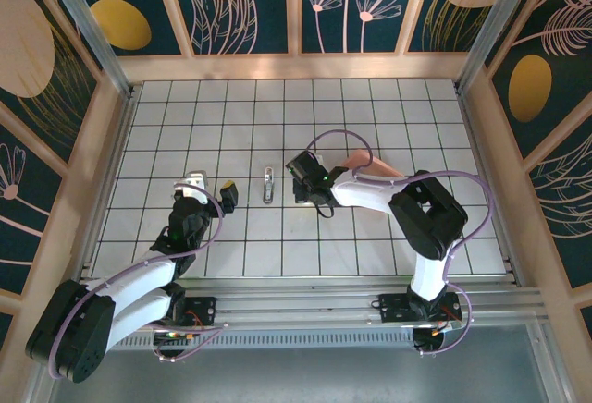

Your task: Load the staples into the stapler

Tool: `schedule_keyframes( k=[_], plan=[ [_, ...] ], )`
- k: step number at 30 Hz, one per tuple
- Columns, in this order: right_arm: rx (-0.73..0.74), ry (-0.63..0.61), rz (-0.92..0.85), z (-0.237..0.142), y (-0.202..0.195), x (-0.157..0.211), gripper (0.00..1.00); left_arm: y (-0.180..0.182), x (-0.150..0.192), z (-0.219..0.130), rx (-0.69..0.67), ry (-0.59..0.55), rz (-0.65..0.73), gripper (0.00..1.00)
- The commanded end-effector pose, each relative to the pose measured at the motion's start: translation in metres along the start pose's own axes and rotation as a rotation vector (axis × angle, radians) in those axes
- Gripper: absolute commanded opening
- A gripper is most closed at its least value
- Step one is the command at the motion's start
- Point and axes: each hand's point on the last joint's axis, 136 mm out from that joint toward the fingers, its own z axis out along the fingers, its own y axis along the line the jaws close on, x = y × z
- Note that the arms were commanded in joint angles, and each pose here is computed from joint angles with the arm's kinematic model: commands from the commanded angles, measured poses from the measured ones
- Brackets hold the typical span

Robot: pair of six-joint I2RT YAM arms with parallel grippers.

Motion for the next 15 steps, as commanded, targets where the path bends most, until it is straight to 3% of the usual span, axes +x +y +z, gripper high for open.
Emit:
schedule_keyframes(
  k=[1, 15],
  plan=[
    [0.001, -0.064, 0.006, -0.018, 0.003, -0.021, 0.13, -0.005, -0.011, 0.001, 0.012, -0.023, 0.008, 0.99],
    [0.0, -0.041, -0.022, -0.01, 0.004, -0.018, 0.13, -0.032, -0.003, -0.002, 0.181, -0.018, 0.07, 0.98]
  ],
)
